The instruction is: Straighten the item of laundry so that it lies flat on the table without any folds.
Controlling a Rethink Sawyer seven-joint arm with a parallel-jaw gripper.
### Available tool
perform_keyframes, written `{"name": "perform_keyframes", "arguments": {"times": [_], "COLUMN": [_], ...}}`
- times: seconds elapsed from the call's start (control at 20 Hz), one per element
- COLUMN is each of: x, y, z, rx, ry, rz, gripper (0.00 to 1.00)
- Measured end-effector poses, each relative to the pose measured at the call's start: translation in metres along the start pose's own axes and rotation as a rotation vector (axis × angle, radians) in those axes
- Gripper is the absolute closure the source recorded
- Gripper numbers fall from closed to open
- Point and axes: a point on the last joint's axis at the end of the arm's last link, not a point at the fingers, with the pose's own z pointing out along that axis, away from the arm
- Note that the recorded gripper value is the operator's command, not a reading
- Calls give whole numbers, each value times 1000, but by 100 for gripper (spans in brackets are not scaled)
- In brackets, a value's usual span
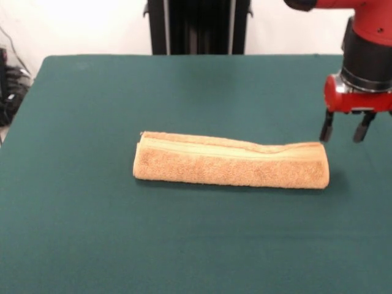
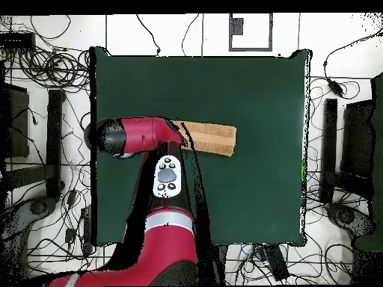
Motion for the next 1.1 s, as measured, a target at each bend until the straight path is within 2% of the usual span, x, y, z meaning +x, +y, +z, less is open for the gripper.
{"name": "perform_keyframes", "arguments": {"times": [0.45,0.75,1.1], "x": [15,13,13], "y": [8,21,26], "z": [46,56,59], "rx": [23,15,18], "ry": [-25,-63,-71], "rz": [-24,-24,24], "gripper": [0,0,0]}}
